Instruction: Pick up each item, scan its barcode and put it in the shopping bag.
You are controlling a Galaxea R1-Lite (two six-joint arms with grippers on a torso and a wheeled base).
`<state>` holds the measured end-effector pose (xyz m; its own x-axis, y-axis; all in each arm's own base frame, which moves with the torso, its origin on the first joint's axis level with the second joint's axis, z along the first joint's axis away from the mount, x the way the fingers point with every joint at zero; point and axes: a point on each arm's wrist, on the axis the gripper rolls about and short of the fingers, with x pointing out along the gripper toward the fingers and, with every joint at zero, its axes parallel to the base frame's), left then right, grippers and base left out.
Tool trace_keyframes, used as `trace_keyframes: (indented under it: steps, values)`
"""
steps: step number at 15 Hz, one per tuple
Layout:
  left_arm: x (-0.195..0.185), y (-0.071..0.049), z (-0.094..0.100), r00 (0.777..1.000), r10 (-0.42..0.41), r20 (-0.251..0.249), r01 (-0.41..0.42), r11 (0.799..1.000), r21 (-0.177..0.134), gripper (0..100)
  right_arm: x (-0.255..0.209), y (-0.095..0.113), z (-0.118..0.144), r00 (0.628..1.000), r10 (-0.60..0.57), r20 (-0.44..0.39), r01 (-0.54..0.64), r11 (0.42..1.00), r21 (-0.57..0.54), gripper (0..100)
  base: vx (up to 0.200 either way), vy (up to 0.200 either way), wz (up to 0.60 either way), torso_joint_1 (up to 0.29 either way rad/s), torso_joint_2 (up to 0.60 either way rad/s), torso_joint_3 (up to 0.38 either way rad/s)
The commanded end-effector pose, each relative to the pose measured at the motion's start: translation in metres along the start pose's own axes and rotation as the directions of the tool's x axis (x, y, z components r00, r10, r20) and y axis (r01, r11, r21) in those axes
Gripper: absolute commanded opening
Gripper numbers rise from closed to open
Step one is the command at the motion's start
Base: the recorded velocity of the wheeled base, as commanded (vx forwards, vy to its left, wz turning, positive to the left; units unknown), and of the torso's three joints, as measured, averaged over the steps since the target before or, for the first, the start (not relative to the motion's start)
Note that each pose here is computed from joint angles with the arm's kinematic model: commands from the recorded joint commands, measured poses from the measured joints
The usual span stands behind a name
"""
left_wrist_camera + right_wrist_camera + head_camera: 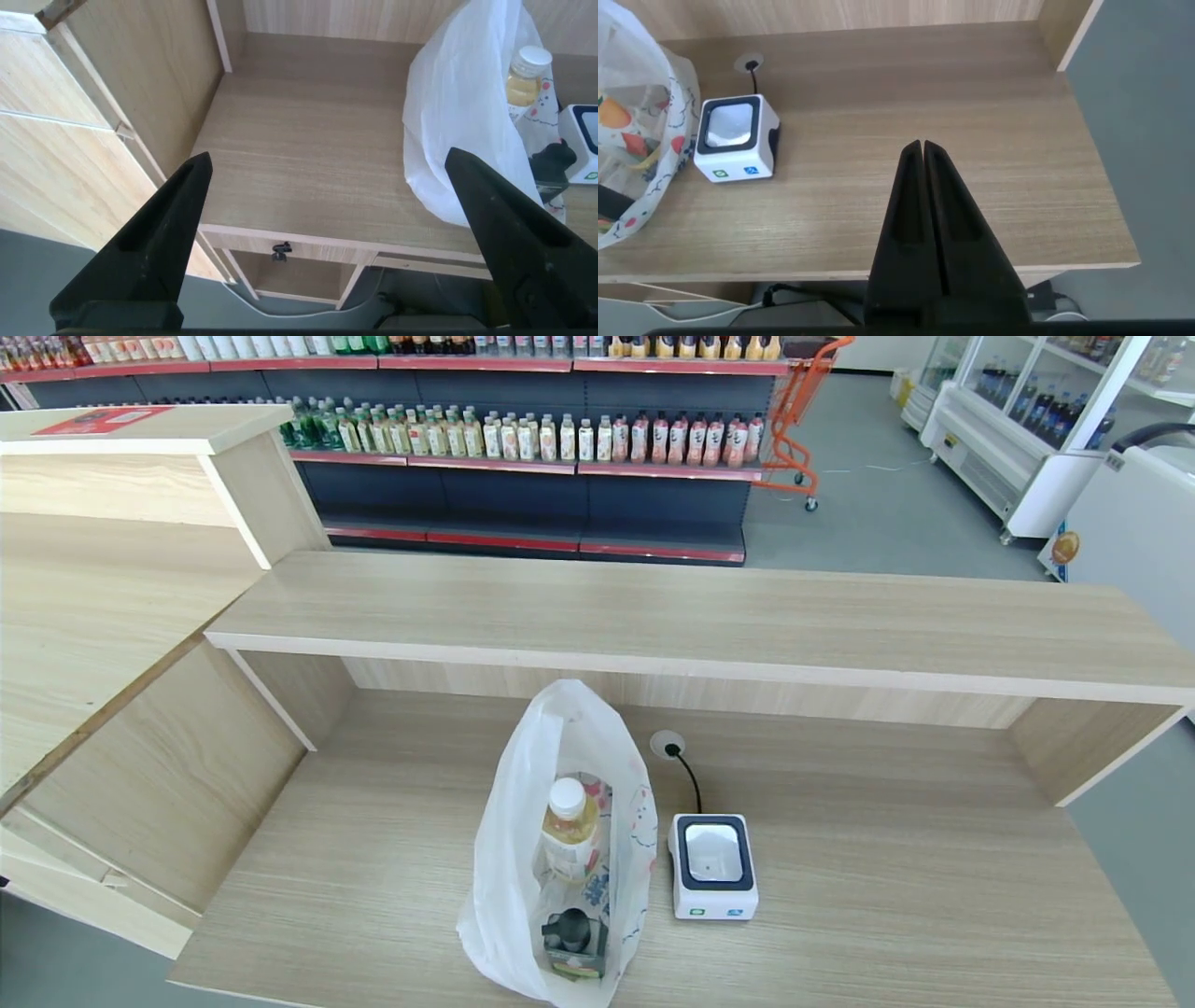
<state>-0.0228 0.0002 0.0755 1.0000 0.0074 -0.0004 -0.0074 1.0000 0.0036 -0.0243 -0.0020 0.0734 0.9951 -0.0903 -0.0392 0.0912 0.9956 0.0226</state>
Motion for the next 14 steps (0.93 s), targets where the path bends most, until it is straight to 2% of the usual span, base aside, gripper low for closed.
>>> trace_keyframes:
  steps: [1, 14]
  values:
    - [0.0000, 0.0000, 0.0000, 1.000, 0.000, 0.000, 0.000, 1.000, -0.001, 100, 0.0003, 0.0000, 0.0001, 1.000, 0.000, -0.004, 0.000, 1.000, 0.000, 0, 0.000, 0.000, 0.00, 0.000, 0.00, 0.000]
    - [0.0001, 0.0000, 0.0000, 1.000, 0.000, -0.001, 0.000, 1.000, -0.001, 100, 0.0003, 0.0000, -0.0001, 1.000, 0.000, -0.005, 0.000, 1.000, -0.011, 0, 0.000, 0.000, 0.00, 0.000, 0.00, 0.000]
